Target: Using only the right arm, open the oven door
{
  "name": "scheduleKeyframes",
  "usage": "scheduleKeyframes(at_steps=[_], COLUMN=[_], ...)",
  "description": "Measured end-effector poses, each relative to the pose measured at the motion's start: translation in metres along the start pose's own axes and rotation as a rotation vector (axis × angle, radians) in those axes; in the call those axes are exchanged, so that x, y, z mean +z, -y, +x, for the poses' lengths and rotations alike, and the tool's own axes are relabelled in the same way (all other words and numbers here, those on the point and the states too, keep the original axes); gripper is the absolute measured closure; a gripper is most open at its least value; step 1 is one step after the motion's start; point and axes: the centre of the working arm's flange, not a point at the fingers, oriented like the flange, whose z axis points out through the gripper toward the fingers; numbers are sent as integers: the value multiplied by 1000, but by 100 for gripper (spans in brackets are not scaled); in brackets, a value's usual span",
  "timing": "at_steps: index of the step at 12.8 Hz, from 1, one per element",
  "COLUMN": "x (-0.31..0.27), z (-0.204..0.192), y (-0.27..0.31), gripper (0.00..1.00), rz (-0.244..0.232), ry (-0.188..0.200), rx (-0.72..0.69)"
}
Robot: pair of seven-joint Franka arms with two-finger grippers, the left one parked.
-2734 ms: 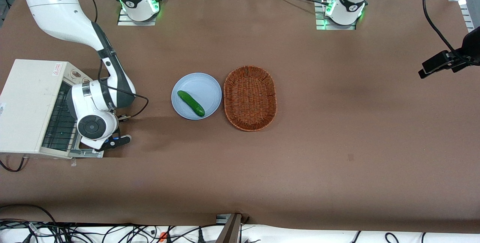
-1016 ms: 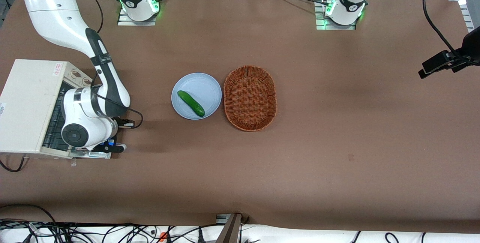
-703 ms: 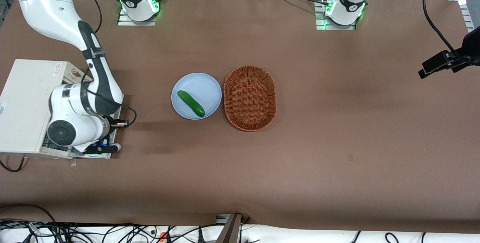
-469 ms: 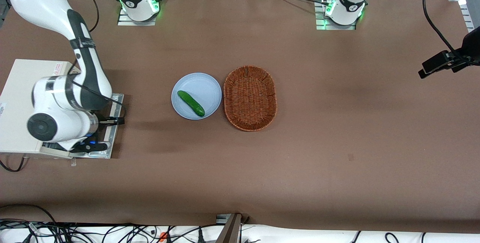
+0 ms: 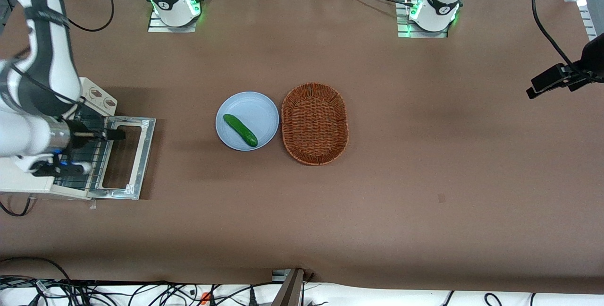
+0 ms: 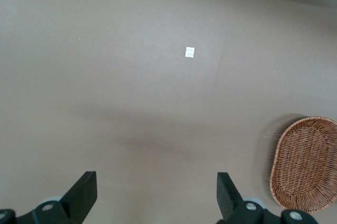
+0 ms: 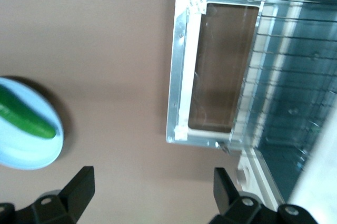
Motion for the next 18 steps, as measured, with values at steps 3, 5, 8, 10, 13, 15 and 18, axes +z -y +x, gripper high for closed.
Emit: scheduleKeyframes(at_steps=[3,5,8,10,13,15,18], x=[-70,-101,-133,-143,-153,-156,-157], z=[-52,-82,-121,-141,-161,-164,-158], y=[6,0,-13,-15,-13,-12,-12], gripper=[0,0,0,0,0,0,0], rz=[-9,-13,-14,-14,-12,-13,-15], ry=[-48,-73,-97,-106,-103,-110,-140], rx=[-2,14,39,46,46,45,43])
